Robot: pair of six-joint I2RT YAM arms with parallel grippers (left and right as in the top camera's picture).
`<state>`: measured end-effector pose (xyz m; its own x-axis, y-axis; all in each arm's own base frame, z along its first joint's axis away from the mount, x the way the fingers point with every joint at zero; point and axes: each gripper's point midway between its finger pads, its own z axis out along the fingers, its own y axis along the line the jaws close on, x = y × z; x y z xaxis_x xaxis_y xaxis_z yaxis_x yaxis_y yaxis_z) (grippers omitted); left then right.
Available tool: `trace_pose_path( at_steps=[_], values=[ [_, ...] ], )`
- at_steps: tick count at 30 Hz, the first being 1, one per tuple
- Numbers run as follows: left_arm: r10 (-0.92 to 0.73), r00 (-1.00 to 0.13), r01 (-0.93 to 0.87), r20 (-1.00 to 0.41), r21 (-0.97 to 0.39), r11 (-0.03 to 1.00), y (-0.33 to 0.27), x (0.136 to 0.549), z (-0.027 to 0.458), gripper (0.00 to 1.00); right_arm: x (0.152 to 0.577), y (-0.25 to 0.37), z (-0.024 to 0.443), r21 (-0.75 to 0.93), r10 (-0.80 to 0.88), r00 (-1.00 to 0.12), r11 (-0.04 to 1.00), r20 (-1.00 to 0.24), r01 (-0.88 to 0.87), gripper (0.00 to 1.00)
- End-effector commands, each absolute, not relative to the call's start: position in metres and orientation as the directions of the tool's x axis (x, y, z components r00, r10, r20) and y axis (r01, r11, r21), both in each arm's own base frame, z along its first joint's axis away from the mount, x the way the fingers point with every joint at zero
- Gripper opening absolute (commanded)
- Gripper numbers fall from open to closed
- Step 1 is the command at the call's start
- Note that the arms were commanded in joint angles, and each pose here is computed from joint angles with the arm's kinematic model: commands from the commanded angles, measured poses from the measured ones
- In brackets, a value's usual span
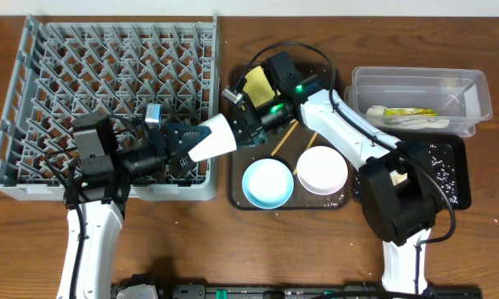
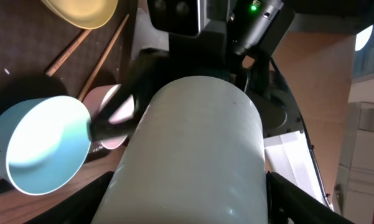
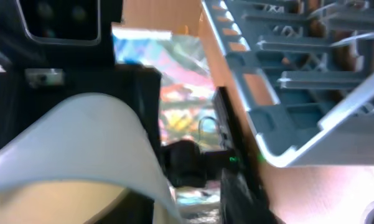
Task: Sort waste into correct bins and load items into the dishwasher
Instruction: 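Grasp the white cup with the left gripper from the right gripper, then lower the white cup into the dish rack with the left gripper and release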
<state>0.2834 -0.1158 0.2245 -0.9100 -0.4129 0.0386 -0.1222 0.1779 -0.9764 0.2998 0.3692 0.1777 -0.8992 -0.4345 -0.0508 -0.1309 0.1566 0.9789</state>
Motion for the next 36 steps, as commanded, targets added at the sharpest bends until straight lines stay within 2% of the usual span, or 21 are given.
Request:
trace_pose_path(
  at_steps=[1, 4, 9, 10, 11, 12, 13, 17, 25, 29, 36],
  values=[
    [-0.415, -0.91, -0.088, 0.004, -0.979, 0.183, -0.114, 0.287, 0.232, 0.38, 0.303, 0.37, 0.171, 0.972, -0.426, -0.902, 0.172, -0.071, -0.158, 0.49],
    [-0.419, -0.908, -0.08, -0.002, -0.981, 0.179, -0.114, 0.289, 0.235, 0.36, 0.31, 0.367, 0.172, 0.971, -0.413, -0.906, 0.165, -0.09, -0.172, 0.58],
    [-0.426, -0.904, -0.052, -0.027, -0.983, 0.174, -0.113, 0.294, 0.241, 0.31, 0.329, 0.352, 0.171, 0.968, -0.366, -0.924, 0.173, -0.108, -0.182, 0.66],
    [-0.428, -0.903, -0.04, -0.039, -0.984, 0.174, -0.112, 0.295, 0.244, 0.3, 0.337, 0.346, 0.17, 0.964, -0.344, -0.932, 0.187, -0.115, -0.188, 0.69],
    [-0.429, -0.901, -0.023, -0.056, -0.984, 0.175, -0.112, 0.297, 0.246, 0.29, 0.346, 0.34, 0.167, 0.958, -0.319, -0.939, 0.208, -0.125, -0.199, 0.79],
    [-0.434, -0.898, -0.012, -0.067, -0.984, 0.177, -0.111, 0.299, 0.248, 0.29, 0.355, 0.334, 0.161, 0.948, -0.292, -0.947, 0.242, -0.134, -0.208, 0.84],
    [-0.446, -0.892, -0.003, -0.08, -0.984, 0.18, -0.11, 0.303, 0.251, 0.29, 0.369, 0.324, 0.152, 0.925, -0.248, -0.958, 0.31, -0.145, -0.22, 0.86],
    [-0.513, -0.851, -0.002, -0.113, -0.976, 0.219, -0.102, 0.317, 0.253, 0.29, 0.398, 0.281, 0.129, 0.823, -0.143, -0.975, 0.524, -0.169, -0.22, 0.89],
    [-0.626, -0.764, -0.041, -0.154, -0.957, 0.286, -0.083, 0.34, 0.261, 0.3, 0.404, 0.226, 0.169, 0.567, -0.107, -0.939, 0.773, -0.328, -0.286, 0.99],
    [-0.674, -0.723, -0.125, -0.153, -0.93, 0.345, -0.071, 0.344, 0.258, 0.3, 0.402, 0.205, 0.198, 0.448, -0.089, -0.907, 0.847, -0.412, -0.287, 0.99],
    [-0.705, -0.659, -0.342, -0.26, -0.732, 0.59, -0.033, 0.321, 0.259, 0.31, 0.391, 0.189, 0.218, 0.373, -0.081, -0.89, 0.888, -0.448, -0.268, 0.99]
  ],
)
